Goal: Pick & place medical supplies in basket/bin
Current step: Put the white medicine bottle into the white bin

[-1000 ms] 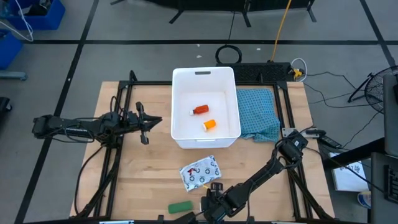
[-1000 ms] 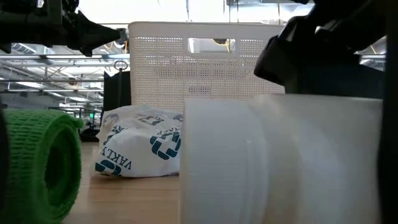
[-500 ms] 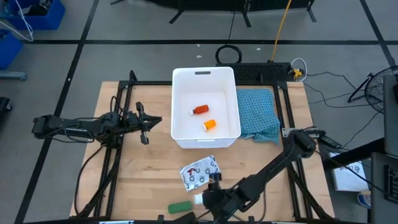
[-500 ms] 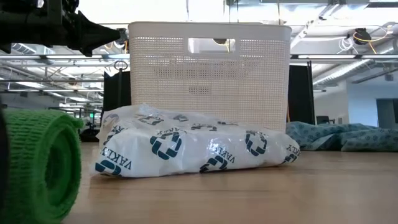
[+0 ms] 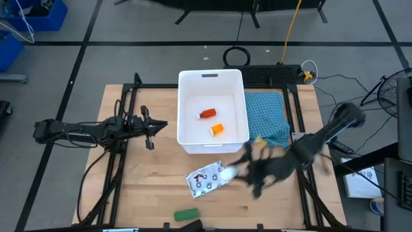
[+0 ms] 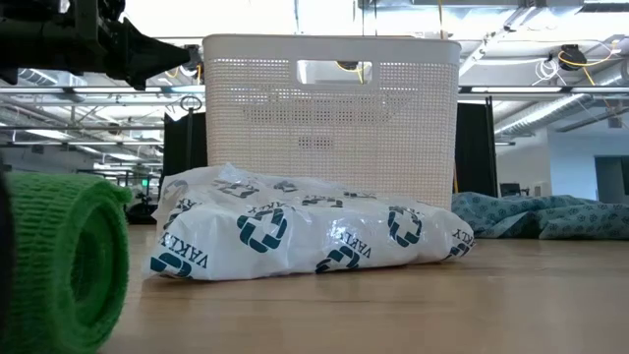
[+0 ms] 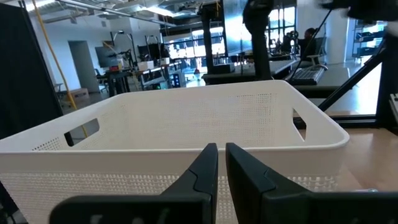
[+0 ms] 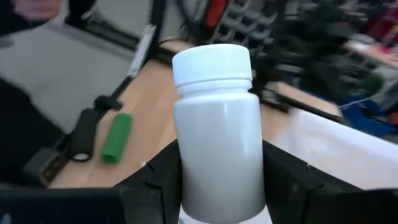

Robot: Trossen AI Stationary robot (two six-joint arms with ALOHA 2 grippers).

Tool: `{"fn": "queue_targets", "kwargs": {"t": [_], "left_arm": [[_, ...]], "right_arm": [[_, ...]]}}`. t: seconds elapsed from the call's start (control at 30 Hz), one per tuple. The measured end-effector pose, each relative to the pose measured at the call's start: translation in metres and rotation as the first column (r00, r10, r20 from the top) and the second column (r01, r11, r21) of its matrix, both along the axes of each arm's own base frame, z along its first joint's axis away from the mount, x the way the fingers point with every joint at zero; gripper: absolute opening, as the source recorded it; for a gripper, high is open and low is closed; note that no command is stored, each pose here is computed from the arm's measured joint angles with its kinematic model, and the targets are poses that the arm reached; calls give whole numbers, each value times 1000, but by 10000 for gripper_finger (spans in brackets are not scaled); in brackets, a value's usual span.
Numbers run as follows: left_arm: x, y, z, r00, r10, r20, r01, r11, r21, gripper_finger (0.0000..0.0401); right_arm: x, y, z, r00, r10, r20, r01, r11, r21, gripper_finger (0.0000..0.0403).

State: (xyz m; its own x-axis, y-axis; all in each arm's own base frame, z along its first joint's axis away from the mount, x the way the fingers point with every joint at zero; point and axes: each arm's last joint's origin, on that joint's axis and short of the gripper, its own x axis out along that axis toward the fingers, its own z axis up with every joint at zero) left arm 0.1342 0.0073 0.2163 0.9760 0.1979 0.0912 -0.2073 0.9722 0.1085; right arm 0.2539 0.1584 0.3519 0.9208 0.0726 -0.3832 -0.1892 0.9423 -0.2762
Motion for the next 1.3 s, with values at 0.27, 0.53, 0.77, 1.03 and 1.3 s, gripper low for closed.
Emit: {"fn": "queue_targets", "kwargs": {"t": [0.27, 0.53, 0.77, 1.03, 1.3], "left_arm": [[0, 0, 0, 1000, 1, -1, -1, 1000, 9, 37], [0, 0, 0, 1000, 7, -9, -7, 997, 73, 37], [-1, 0, 5, 1000, 20, 20, -23, 984, 177, 37], [-1, 0, 6, 999, 29, 20, -33, 970, 239, 37], [-1, 0, 9, 999, 36, 36, -45, 957, 287, 37]], "right_arm": [[-96, -80, -32, 938, -159, 309, 85, 967, 241, 159], [-133, -109, -87, 894, -209, 397, 135, 969, 207, 159], [-137, -115, -107, 871, -204, 448, 111, 968, 226, 158], [-121, -115, -79, 781, -235, 579, 180, 972, 151, 159], [-66, -134, 4, 865, -359, 350, 385, 923, -5, 158]]}}
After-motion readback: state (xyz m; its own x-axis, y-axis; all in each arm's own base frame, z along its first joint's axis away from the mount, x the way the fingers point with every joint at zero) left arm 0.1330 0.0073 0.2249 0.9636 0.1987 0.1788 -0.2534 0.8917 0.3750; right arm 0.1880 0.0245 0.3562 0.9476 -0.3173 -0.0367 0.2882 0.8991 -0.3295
